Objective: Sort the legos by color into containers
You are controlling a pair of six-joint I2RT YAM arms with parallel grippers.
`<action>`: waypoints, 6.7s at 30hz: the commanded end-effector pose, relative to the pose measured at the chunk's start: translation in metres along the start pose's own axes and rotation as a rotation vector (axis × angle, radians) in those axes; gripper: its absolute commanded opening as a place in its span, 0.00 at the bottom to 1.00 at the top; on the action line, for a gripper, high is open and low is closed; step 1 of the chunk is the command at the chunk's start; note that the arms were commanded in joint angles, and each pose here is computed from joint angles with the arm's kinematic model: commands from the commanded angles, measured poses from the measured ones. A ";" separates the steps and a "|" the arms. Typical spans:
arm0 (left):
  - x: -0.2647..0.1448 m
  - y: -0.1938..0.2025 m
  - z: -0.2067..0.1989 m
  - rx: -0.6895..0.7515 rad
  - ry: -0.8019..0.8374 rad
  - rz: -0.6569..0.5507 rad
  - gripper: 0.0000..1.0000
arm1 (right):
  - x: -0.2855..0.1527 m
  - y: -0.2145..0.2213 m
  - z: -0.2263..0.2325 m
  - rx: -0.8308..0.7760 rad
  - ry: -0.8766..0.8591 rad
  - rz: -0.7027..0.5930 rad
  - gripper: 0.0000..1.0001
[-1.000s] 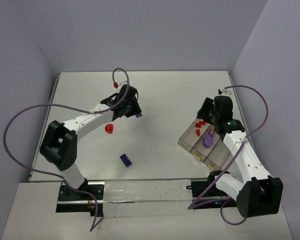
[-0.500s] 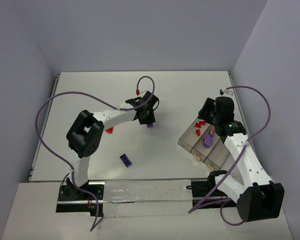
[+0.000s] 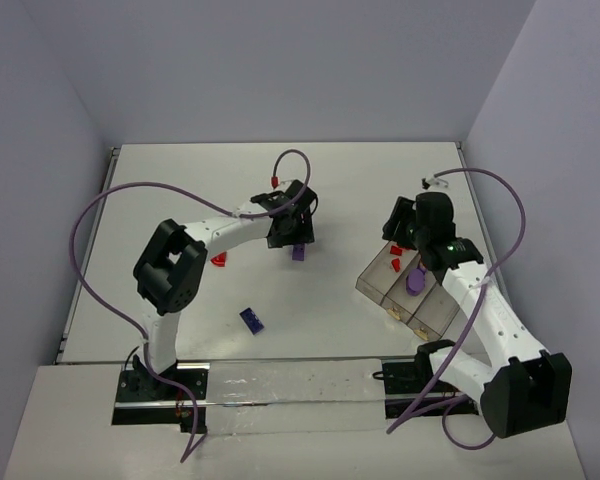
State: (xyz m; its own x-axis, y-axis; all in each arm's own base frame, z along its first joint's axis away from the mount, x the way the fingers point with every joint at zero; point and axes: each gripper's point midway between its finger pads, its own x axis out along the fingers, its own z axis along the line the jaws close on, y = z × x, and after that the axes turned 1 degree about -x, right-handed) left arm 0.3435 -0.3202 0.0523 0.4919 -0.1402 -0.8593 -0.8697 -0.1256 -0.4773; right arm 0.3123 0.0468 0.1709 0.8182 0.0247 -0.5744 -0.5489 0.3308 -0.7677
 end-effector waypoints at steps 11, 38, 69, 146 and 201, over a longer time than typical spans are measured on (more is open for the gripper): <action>-0.141 -0.140 0.163 -0.311 -0.069 -0.322 0.84 | 0.033 0.082 0.174 -0.257 -0.195 0.159 0.80; -0.151 -0.114 0.200 -0.332 -0.113 -0.328 0.88 | 0.128 0.158 0.208 -0.315 0.028 0.302 0.63; -0.134 -0.113 0.189 -0.356 -0.064 -0.286 0.87 | -0.011 0.017 -0.062 0.118 0.320 -0.069 0.20; -0.072 -0.094 0.202 -0.208 -0.067 -0.122 0.77 | -0.001 0.039 0.227 -0.174 -0.283 0.052 0.68; -0.019 -0.029 -0.009 0.243 0.127 0.033 0.00 | -0.029 -0.039 0.076 -0.016 -0.001 -0.139 0.69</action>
State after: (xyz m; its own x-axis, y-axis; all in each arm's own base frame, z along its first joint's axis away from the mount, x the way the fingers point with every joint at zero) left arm 0.3654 -0.2710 0.0371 0.4185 -0.1202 -0.9002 -0.8984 0.0906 -0.4298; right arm 0.3301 0.1344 0.2259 0.8652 0.0458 -0.4993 -0.4890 0.2973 -0.8200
